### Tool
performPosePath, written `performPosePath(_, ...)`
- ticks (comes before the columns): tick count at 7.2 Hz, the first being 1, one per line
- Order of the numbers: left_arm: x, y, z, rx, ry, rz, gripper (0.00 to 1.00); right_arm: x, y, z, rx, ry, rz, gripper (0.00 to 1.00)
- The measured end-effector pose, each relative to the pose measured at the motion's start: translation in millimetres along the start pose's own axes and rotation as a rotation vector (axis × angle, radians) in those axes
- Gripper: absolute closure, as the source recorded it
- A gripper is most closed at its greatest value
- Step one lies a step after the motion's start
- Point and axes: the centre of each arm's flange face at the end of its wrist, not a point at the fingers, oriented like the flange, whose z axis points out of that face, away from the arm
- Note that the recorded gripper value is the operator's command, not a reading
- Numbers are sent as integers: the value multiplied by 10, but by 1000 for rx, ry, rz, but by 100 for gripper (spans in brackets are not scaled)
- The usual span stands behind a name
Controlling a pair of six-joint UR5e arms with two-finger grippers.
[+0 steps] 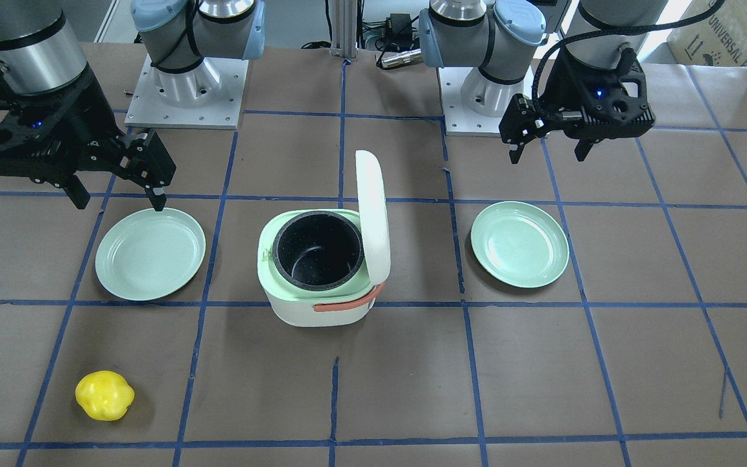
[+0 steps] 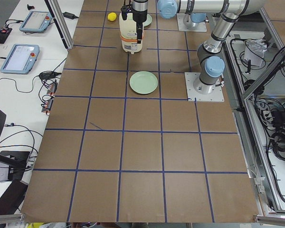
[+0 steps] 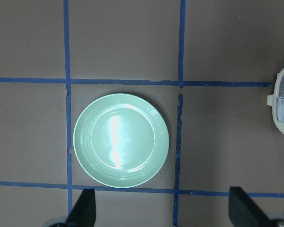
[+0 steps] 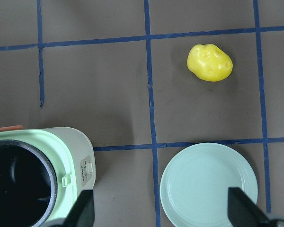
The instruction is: Press rice cooker button
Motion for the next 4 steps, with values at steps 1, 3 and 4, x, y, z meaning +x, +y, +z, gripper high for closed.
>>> performPosePath(1,0,0,0,0,0,0,0,0,-7,-2,0,0,0,1)
performPosePath(3,0,1,0,0,0,0,0,2,-11,3,0,1,0,1)
performPosePath(4,0,0,-1,0,0,0,0,2,-12,6,-1,2,0,1)
